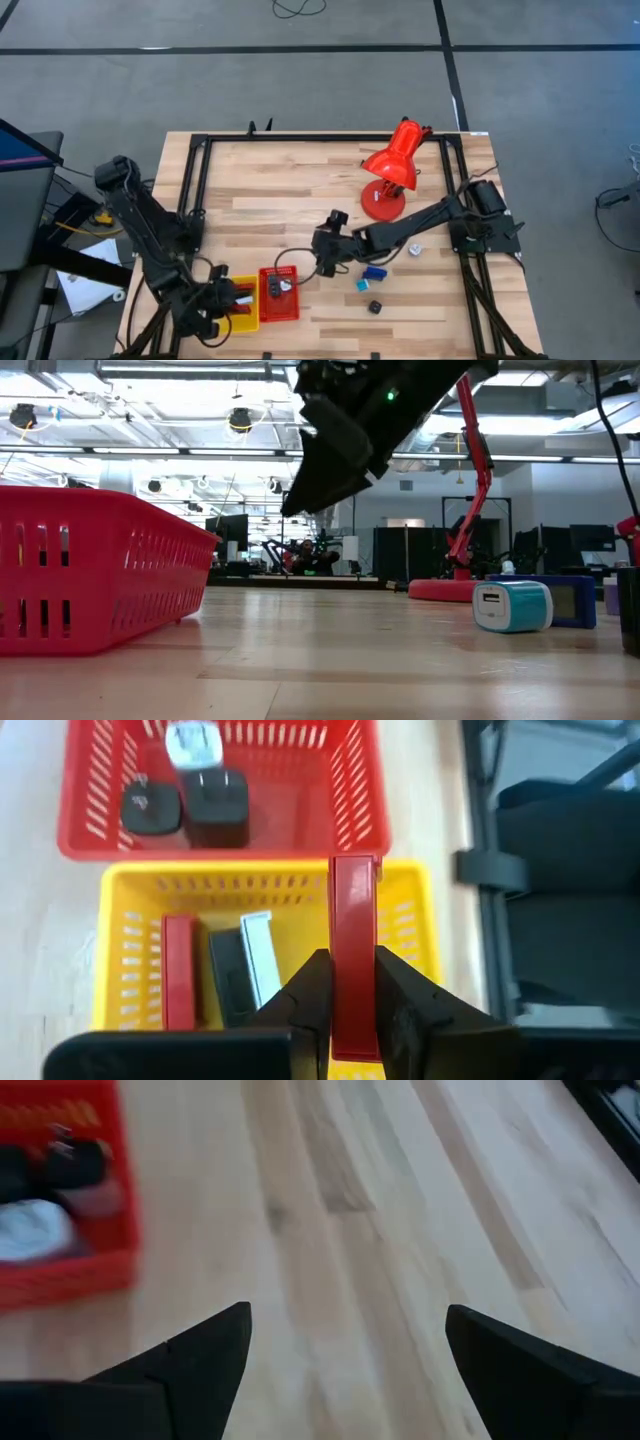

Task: Pick & Place Office items
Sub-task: Put the red digital clock into the yellow bin

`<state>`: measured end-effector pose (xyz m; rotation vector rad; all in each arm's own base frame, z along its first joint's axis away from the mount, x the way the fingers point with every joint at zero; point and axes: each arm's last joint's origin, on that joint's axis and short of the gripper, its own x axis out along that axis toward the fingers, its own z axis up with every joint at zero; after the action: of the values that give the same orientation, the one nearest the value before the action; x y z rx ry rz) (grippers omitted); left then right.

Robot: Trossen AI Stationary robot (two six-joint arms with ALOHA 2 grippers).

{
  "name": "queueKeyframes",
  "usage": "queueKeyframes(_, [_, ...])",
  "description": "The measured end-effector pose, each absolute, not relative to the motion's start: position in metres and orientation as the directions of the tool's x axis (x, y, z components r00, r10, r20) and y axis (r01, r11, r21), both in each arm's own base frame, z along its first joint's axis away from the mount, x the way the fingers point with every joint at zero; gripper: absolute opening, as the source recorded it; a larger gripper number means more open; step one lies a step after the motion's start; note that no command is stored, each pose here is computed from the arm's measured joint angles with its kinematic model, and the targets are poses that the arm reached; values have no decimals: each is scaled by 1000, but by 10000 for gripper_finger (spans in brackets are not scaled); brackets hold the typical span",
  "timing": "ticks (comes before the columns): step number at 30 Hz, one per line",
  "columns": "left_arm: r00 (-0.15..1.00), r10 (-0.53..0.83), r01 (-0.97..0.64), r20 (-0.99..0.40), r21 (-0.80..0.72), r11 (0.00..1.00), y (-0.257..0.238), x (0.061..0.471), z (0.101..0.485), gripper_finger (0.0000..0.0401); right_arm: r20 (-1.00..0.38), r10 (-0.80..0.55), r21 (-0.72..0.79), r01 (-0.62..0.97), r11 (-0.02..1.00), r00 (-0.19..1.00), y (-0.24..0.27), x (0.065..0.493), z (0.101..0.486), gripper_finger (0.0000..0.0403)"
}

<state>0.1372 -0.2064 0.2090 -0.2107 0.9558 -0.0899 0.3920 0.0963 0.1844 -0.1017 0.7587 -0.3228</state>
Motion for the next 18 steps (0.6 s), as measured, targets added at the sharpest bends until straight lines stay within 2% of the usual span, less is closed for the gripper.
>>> queueKeyframes(12, [501,-59,-37,-863,-89,995,-220,148,166,55,-636,-307,-176,254,951,708,103,393,187,327])
queueKeyframes(18, [485,-34,-38,-874,-60,997,-223,149,157,58,-638,-307,-177,253,951,706,103,393,187,327])
